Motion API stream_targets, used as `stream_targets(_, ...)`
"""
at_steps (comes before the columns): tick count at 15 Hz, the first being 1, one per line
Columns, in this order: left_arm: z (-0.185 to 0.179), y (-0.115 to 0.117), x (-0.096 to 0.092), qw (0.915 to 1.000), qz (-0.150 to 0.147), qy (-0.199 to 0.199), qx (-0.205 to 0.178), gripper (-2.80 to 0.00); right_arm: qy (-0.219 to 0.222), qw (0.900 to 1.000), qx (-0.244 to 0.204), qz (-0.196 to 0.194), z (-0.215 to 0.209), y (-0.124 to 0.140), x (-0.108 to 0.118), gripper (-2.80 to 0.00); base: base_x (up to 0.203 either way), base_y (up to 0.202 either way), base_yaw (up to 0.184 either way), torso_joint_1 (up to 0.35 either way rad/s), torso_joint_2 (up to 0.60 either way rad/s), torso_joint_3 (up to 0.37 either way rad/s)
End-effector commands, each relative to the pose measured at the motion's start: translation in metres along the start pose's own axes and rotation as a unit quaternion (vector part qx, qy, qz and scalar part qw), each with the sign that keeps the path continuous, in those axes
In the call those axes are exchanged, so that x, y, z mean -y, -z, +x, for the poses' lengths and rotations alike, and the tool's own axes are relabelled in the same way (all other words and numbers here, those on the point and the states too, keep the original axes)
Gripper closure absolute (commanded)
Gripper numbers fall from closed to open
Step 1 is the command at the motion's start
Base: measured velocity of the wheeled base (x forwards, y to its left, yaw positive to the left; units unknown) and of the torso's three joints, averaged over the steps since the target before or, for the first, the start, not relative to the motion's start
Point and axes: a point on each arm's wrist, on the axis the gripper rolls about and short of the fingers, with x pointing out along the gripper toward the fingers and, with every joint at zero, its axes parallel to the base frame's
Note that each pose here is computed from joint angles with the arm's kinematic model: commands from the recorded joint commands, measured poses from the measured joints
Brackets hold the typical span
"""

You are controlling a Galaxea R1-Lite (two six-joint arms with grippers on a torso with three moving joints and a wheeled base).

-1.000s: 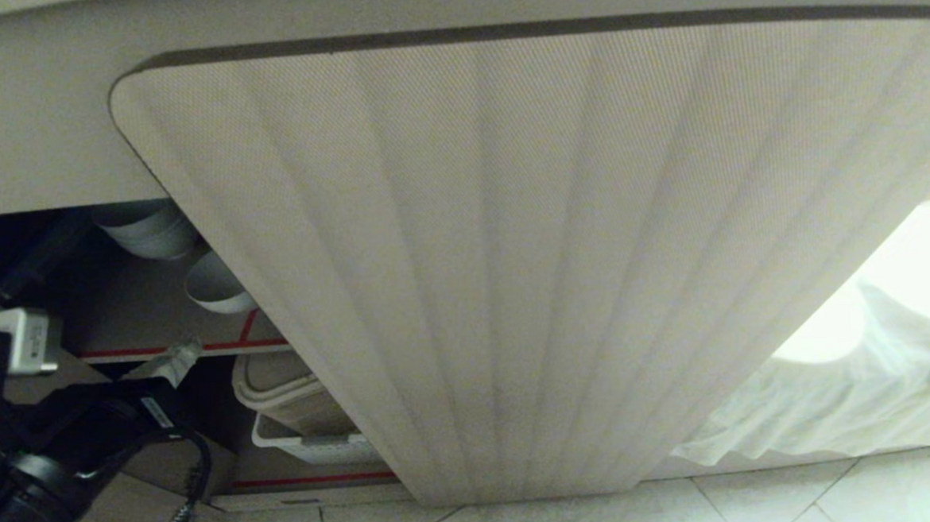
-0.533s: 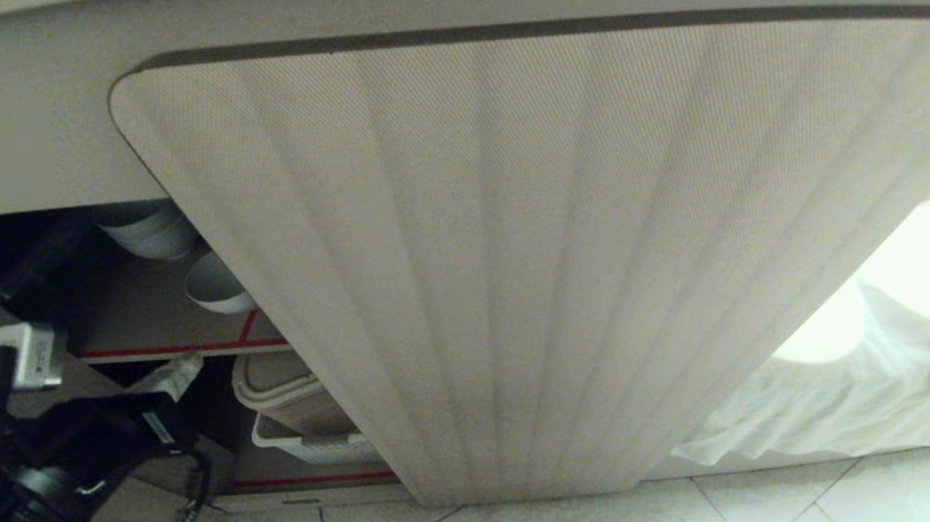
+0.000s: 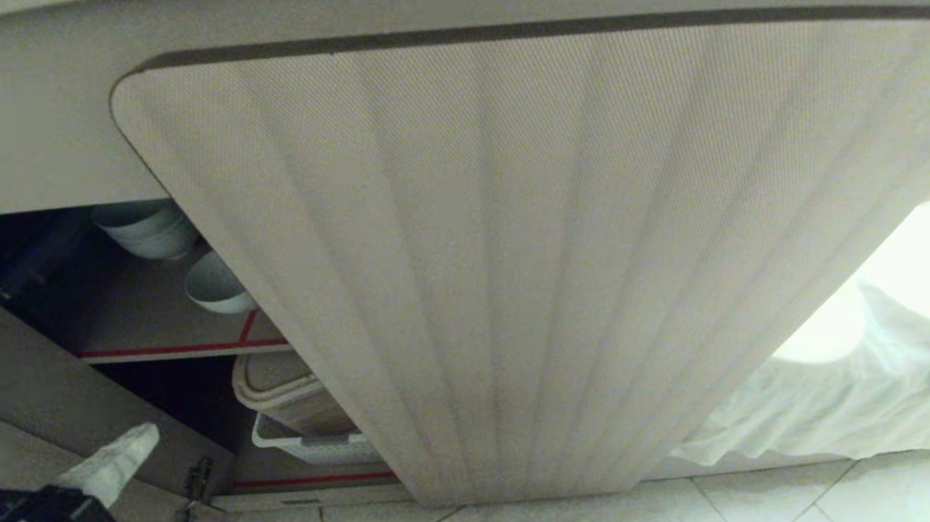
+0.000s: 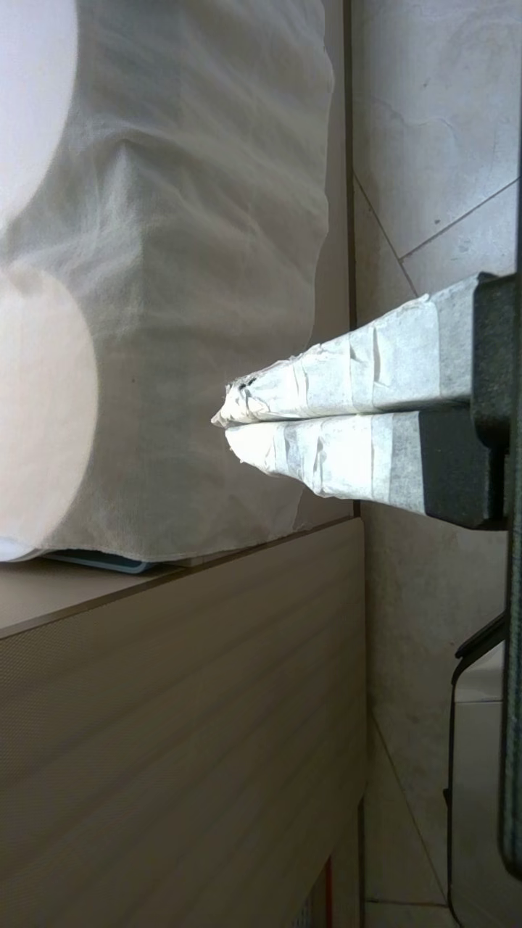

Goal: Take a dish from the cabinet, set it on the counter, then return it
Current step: Close the cabinet door

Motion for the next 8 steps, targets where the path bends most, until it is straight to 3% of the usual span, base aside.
stream_targets(1, -0.038, 0.006, -0.001, 0.999, 0.011, -0.005, 0.042, 0.0, 0.0, 1.0, 0.0, 0.0, 0.0, 0.0, 0.0, 0.0, 0.0, 0.0, 0.0, 0.0, 0.0, 0.0)
stream_targets(6, -0.081, 0.042, 0.001, 0.9961, 0.07, -0.027, 0.047, 0.0, 0.0, 1.0, 0.0, 0.0, 0.0, 0.0, 0.0, 0.0, 0.0, 0.0, 0.0, 0.0, 0.0, 0.0)
stream_targets(8, -0.082, 0.05, -0.001, 0.9938, 0.091, -0.062, 0.015, 0.0, 0.0, 1.0, 0.0, 0.0, 0.0, 0.0, 0.0, 0.0, 0.0, 0.0, 0.0, 0.0, 0.0, 0.0)
